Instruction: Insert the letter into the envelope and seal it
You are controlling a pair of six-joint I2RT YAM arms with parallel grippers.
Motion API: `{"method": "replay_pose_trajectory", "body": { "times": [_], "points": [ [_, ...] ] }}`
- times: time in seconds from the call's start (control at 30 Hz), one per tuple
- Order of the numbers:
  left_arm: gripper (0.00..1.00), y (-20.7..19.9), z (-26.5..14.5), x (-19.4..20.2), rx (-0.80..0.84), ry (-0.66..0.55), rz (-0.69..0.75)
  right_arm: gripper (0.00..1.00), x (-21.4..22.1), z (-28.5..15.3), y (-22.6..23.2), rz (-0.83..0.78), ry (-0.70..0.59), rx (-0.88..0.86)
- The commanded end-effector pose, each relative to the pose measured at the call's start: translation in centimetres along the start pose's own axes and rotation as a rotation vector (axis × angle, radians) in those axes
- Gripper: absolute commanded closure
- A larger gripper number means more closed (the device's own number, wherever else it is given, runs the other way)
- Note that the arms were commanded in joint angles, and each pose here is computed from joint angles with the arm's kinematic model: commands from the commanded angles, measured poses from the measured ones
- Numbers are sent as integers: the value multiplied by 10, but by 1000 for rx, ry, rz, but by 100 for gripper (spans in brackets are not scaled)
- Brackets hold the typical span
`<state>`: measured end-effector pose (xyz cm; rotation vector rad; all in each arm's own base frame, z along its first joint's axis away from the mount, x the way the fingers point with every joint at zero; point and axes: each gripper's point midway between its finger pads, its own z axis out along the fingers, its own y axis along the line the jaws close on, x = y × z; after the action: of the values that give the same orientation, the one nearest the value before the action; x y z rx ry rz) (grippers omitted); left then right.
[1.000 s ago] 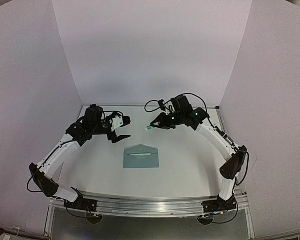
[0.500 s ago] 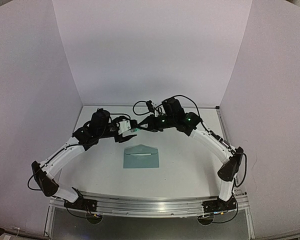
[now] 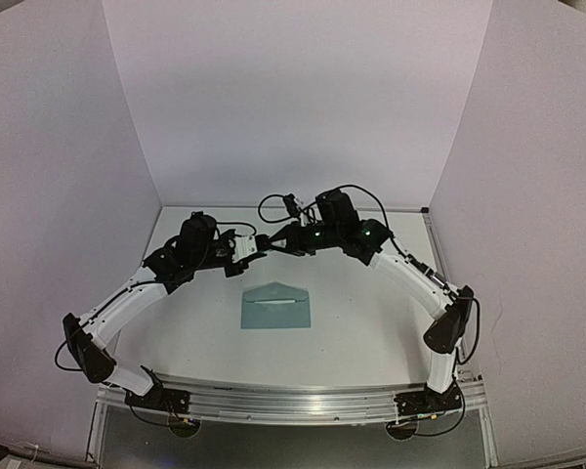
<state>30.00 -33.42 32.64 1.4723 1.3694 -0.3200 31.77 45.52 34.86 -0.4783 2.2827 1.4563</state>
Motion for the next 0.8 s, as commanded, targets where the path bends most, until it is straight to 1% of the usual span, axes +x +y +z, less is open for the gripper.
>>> {"method": "replay_pose_trajectory", "body": {
  "times": [0.0, 0.07, 0.2, 0.23, 0.33, 0.37, 0.5, 0.63, 0.7, 0.77],
  "points": [
    [100, 6, -6, -10, -17, -13, 32, 61, -7, -3, 18, -44, -22, -48],
    [100, 5, -6, -5, -21, 4, 39, 55, -9, -10, 16, -56, -44, -26],
    [100, 5, -7, -1, -28, 23, 44, 50, -7, -21, 7, -39, -60, 8],
    [100, 5, -7, 0, -29, 25, 45, 51, -5, -21, 5, -34, -55, 8],
    [100, 4, -7, 1, -28, 27, 49, 63, -1, -21, 3, -25, -37, 1],
    [100, 5, -7, 1, -28, 26, 48, 65, 0, -21, 4, -24, -31, -5],
    [100, 4, -6, 2, -25, 31, 47, 65, 2, -23, 5, -21, -21, -13],
    [100, 3, -5, 5, -22, 39, 46, 60, 2, -28, 2, -18, -25, -11],
    [100, 3, -6, 4, -23, 39, 46, 60, 1, -32, 5, -22, -29, -18],
    [100, 3, -6, 4, -23, 38, 47, 64, 1, -34, 8, -25, -27, -27]
  ]
}}
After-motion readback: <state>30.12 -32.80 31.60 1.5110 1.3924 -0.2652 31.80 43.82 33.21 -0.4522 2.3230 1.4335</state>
